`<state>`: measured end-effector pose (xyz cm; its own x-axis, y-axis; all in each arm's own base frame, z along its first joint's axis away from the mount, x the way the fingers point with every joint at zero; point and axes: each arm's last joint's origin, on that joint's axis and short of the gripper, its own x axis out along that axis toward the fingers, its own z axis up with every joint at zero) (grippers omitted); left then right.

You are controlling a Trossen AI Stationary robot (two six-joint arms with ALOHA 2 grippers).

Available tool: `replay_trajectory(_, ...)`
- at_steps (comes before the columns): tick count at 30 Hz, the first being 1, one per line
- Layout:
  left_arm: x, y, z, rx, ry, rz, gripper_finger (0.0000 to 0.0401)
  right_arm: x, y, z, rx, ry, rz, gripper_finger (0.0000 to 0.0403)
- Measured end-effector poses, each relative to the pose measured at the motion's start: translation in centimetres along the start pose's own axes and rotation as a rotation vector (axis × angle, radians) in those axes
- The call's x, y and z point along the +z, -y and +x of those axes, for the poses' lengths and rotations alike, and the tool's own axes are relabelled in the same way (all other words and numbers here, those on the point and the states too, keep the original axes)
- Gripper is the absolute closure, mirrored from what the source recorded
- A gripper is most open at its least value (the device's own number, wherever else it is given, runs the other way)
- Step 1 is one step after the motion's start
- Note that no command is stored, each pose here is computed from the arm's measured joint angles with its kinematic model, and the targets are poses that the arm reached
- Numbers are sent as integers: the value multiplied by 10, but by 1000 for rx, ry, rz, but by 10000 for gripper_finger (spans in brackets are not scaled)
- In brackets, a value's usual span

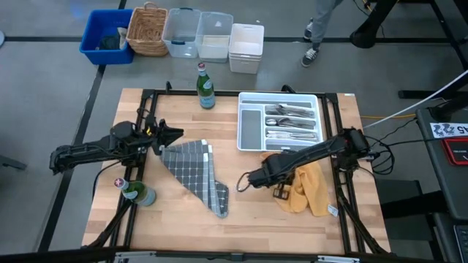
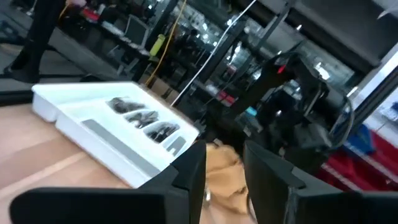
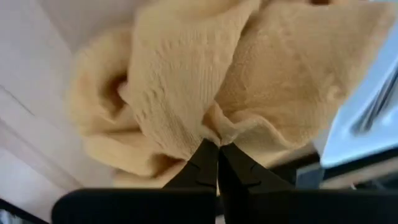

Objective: Sort silverware
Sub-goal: Remove the yellow towel from the silver spoon

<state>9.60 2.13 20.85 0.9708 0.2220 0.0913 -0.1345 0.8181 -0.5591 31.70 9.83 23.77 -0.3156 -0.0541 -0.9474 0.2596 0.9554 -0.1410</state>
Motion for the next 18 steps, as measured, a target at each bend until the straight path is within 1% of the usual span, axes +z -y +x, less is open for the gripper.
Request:
replay_trajectory(2,-2,-1,1,13,-20,18,306,-9,3,8,-14,-34,12,401)
replay_trajectory(8,-4,-3,5,29,-47,108,306,-32,17,45,-53,-171,27,400)
replay_trajectory(13,-5,-3,5,29,-49,175,306,-38,23,73,-96,-240,29,400)
replay_trajectory(18,-5,-3,5,30,-57,253,306,-38,24,95,-77,-227,29,400)
